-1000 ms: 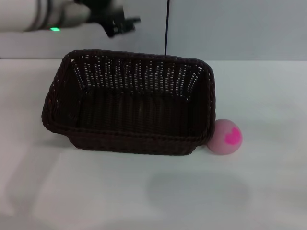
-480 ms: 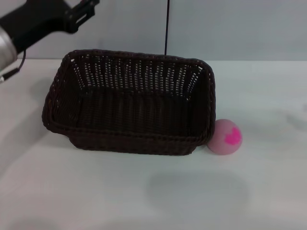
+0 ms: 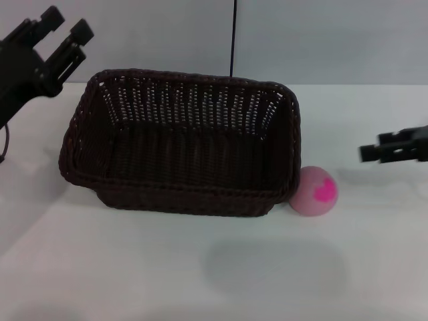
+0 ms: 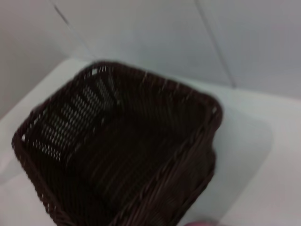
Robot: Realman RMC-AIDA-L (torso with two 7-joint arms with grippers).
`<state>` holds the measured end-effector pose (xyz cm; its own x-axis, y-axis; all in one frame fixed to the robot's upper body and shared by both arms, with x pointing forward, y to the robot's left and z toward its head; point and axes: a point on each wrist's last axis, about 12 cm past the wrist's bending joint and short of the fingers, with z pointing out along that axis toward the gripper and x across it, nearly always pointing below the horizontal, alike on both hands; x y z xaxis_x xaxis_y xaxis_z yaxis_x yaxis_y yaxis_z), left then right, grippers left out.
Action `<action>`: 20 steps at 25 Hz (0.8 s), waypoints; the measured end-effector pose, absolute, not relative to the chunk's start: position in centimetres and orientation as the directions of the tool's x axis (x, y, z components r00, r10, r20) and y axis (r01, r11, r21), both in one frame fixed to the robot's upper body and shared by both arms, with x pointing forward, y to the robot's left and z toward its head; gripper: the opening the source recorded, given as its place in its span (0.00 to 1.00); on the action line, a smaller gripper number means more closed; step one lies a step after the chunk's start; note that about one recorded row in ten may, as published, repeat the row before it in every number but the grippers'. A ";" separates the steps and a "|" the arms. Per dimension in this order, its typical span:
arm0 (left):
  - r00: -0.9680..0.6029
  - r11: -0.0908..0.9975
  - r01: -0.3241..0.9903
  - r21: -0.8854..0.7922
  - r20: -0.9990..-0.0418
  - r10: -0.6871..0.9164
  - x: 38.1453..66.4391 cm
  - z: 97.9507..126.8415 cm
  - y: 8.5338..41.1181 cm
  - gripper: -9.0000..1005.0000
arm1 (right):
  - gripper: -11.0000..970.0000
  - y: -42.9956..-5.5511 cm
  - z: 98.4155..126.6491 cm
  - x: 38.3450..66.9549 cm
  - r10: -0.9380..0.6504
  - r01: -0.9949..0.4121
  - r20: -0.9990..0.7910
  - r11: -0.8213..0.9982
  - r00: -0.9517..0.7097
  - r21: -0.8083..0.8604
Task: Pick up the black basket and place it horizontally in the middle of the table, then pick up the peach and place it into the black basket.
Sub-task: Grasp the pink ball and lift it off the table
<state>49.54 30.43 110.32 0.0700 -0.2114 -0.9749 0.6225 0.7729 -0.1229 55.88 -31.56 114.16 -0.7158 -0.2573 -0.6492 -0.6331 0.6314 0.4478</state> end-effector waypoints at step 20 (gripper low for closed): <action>0.050 0.785 0.605 -0.137 -0.977 -0.208 48.7 108.9 30.9 0.56 | 0.72 -26.5 110.0 57.8 -0.350 -0.598 -0.517 0.659 -0.781 0.457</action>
<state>48.70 30.86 108.89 0.0498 -0.2083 -0.9768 0.6047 0.7846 -0.1365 57.80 -26.50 110.01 -0.7811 -0.3503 -0.5170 -0.5978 0.6588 0.4568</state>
